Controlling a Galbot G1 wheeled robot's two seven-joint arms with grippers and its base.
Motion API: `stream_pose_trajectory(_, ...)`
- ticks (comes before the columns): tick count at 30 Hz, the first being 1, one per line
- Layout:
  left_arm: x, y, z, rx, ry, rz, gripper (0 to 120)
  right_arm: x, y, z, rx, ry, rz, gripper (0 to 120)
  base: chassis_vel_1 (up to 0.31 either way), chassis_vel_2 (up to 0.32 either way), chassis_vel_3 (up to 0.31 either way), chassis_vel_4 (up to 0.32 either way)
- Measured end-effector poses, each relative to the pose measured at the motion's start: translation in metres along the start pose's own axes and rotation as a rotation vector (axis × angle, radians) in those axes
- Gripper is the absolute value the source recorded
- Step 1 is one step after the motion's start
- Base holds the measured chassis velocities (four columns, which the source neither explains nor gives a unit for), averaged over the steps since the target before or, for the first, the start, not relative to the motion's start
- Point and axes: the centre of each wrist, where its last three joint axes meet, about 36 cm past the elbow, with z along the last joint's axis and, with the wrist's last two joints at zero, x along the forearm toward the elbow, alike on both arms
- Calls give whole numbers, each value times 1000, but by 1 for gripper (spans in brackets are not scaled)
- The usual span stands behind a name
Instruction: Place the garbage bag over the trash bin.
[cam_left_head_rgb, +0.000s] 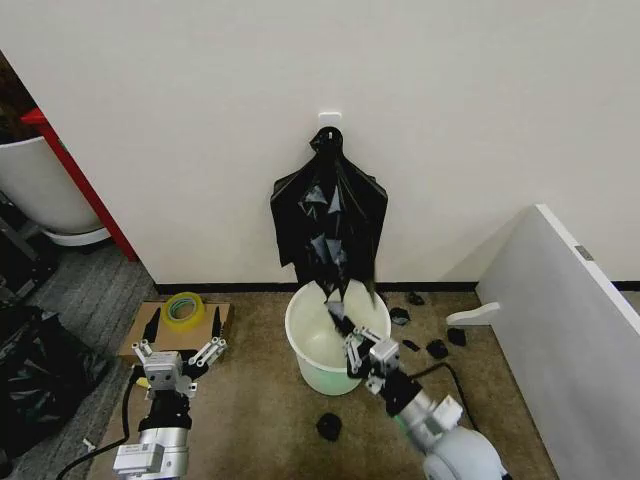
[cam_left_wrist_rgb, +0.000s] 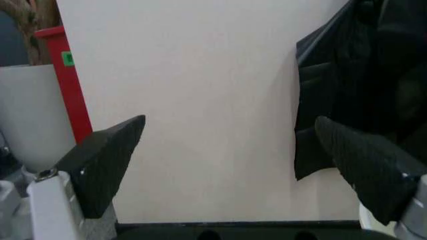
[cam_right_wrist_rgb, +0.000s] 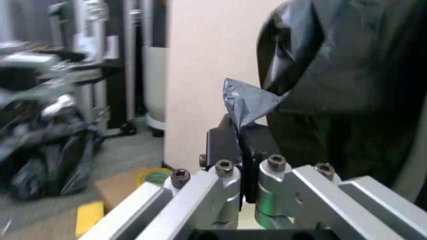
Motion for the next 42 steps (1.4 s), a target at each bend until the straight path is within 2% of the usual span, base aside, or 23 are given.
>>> stream_pose_trajectory(14, 1, -2, 0, 4, 0, 5, 100, 26, -48, -3, 128, 7, -313, 0, 0, 0, 0, 0)
stream_pose_trajectory(29, 1, -2, 0, 3, 0, 8, 100, 26, -59, -8, 235, 22, -400, 0, 0, 0, 0, 0)
stream_pose_trajectory(34, 1, -2, 0, 5, -2, 11, 100, 24, -57, -8, 235, 10, -355, 0, 0, 0, 0, 0)
stream_pose_trajectory(38, -11, -2, -25, 38, -60, 98, 100, 14, -49, -5, 232, 5, -193, 0, 0, 0, 0, 0)
stream_pose_trajectory(39, -11, -2, -25, 38, -60, 98, 100, 14, -49, -5, 232, 5, -193, 0, 0, 0, 0, 0)
stream_pose_trajectory(42, -33, 5, -59, 76, -131, 274, 100, 6, -47, -5, 279, 22, -65, 0, 0, 0, 0, 0)
